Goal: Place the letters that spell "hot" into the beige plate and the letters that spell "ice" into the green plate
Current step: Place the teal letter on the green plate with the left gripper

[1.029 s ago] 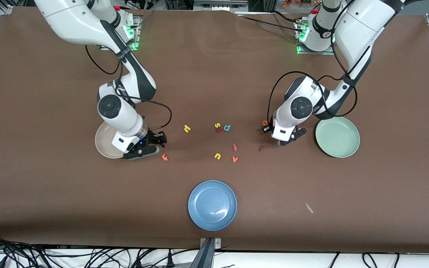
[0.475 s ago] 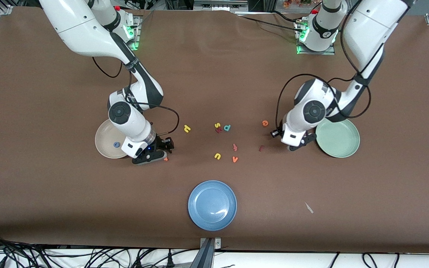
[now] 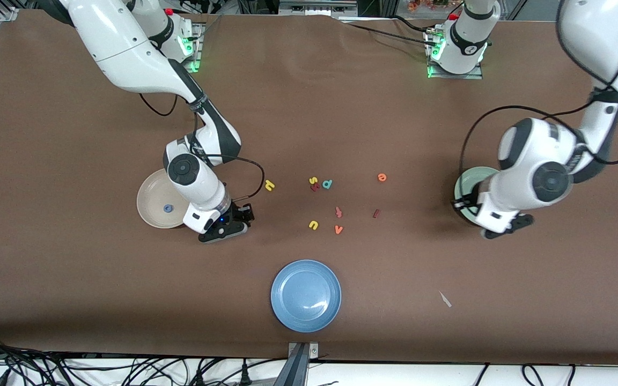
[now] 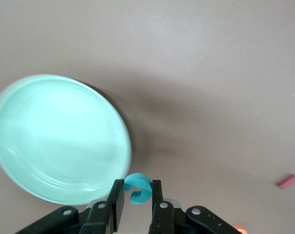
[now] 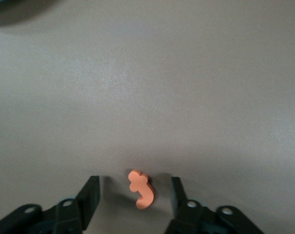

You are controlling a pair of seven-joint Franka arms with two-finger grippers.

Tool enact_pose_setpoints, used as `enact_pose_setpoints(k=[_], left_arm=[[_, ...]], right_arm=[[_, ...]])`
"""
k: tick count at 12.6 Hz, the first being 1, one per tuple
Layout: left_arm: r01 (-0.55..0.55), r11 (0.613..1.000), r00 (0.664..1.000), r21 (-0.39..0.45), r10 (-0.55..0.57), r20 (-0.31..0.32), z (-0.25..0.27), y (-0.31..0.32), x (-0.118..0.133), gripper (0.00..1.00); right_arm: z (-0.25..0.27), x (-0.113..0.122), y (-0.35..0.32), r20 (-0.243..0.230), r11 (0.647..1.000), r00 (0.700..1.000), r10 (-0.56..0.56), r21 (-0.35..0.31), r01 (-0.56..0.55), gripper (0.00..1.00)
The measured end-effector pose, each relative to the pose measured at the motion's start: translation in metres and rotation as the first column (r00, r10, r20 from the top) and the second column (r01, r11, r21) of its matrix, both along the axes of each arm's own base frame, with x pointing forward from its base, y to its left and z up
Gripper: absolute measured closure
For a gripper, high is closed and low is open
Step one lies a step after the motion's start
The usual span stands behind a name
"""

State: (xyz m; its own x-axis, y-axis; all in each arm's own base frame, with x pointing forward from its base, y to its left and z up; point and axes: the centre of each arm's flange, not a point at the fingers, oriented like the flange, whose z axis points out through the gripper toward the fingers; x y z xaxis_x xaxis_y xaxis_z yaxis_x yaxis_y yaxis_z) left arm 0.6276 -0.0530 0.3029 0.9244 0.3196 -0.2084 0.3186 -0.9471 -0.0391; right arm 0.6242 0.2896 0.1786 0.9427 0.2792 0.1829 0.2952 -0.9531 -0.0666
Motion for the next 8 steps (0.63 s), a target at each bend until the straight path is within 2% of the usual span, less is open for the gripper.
enact_pose_setpoints(k=[1, 3, 4, 5, 6, 7, 8], left_arm=[[0.024, 1.0, 1.0, -0.012, -0.024, -0.003, -0.001, 0.021, 0.001, 0.75], [0.069, 0.997, 0.998, -0.031, -0.069, -0.007, -0.006, 0.055, 0.001, 0.75], [0.09, 0.996, 0.996, -0.028, -0.09, -0.01, -0.009, 0.067, 0.0, 0.75], [0.111, 0.994, 0.994, -0.016, -0.111, -0.016, -0.014, 0.076, 0.0, 0.75], [0.132, 0.991, 0.991, 0.0, -0.132, -0.03, -0.023, 0.081, -0.002, 0.75], [0.148, 0.989, 0.988, 0.011, -0.147, -0.046, -0.035, 0.084, -0.003, 0.75], [0.156, 0.988, 0.986, 0.009, -0.155, -0.057, -0.048, 0.084, -0.003, 0.75]], right_arm=[[0.0, 0.0, 0.0, 0.002, 1.0, 1.0, 0.005, -0.004, -0.005, 0.38], [0.0, 0.0, 0.0, 0.006, 1.0, 1.0, 0.014, -0.011, -0.014, 0.58], [0.0, 0.0, 0.0, 0.007, 1.0, 1.0, 0.017, -0.013, -0.017, 0.58], [0.0, 0.0, 0.0, 0.009, 1.0, 1.0, 0.02, -0.015, -0.019, 0.64], [0.0, 0.001, 0.0, 0.01, 1.0, 1.0, 0.021, -0.016, -0.021, 0.78], [0.0, 0.001, 0.0, 0.011, 1.0, 1.0, 0.022, -0.016, -0.022, 0.82], [0.0, 0.001, -0.001, 0.012, 1.0, 1.0, 0.023, -0.017, -0.023, 0.82]])
